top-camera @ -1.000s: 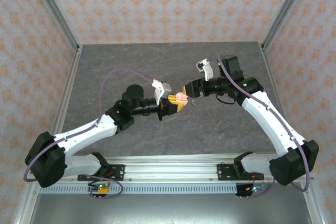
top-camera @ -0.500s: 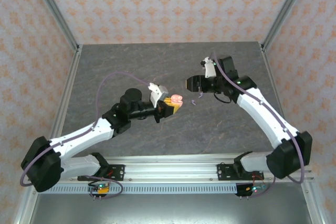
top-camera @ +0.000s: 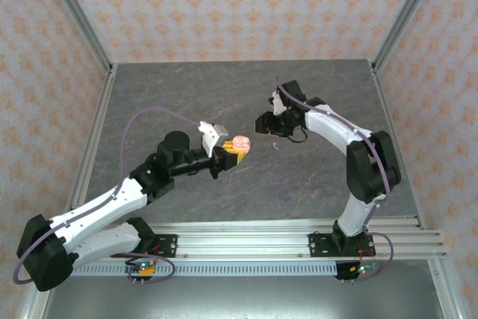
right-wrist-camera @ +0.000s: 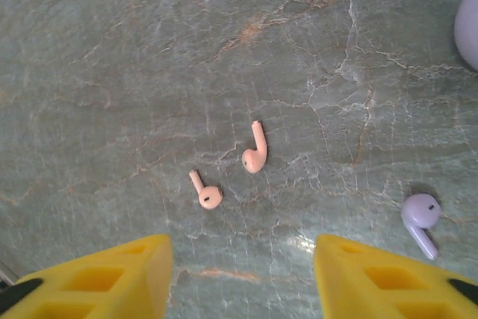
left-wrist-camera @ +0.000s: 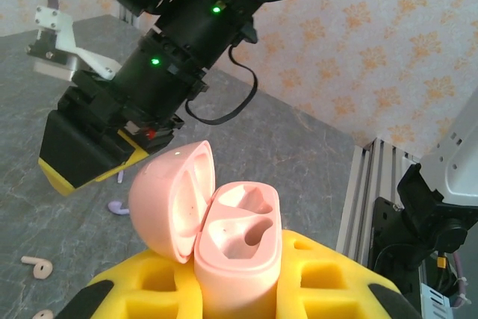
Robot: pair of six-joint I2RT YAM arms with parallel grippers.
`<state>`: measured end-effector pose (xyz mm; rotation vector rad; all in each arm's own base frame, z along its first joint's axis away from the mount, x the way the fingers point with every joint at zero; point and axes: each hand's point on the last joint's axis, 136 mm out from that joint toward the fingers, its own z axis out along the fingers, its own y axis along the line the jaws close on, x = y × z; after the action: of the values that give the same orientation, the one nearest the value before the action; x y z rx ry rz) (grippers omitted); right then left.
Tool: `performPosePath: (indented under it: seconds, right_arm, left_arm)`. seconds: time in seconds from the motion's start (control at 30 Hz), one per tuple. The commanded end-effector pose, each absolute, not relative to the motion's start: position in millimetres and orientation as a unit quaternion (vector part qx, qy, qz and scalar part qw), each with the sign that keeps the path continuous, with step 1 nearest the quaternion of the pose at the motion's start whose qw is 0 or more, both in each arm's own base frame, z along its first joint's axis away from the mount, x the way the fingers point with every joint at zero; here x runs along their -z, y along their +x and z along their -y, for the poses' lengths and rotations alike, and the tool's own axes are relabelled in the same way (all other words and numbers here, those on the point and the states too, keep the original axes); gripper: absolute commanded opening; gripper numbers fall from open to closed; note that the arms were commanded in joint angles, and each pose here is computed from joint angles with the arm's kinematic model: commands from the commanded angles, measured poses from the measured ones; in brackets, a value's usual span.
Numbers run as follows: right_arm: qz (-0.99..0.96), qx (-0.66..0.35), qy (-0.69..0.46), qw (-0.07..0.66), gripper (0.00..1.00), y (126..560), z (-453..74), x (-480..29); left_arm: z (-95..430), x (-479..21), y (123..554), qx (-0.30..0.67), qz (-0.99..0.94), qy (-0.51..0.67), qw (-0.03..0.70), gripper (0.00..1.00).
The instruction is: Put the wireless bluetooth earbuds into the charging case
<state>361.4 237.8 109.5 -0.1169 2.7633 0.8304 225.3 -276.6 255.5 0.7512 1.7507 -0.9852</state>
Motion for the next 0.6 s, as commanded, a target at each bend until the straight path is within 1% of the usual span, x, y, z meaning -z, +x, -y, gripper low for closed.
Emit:
performPosePath:
  seconds: [0.0, 0.13, 0.3, 0.5, 0.57]
  right_arm:
    - [-0.944, -0.302, -0.050, 0.126, 0.46, 371, -257, -113]
    - [-0.951, -0.282, -0.074, 0.101, 0.34, 370, -275, -96]
    - [-0.958, -0.260, -0.088, 0.088, 0.20, 375, -291, -79]
    - [-0.963, -0.244, -0.099, 0.063, 0.10, 378, -302, -61]
    - [-0.965, -0.234, -0.105, 0.057, 0.09, 378, -305, -55]
  left_arm:
    - [271, -257, 224, 0.391, -0.719, 0.308, 0.485, 0.04]
    - [270, -255, 224, 0.387, -0.722, 0.306, 0.485, 0.04]
    - [270, -257, 224, 0.389, -0.721, 0.304, 0.486, 0.04]
    - [269, -256, 225, 0.387, -0.723, 0.302, 0.486, 0.04]
    - [269, -257, 225, 0.387, -0.722, 0.301, 0.488, 0.04]
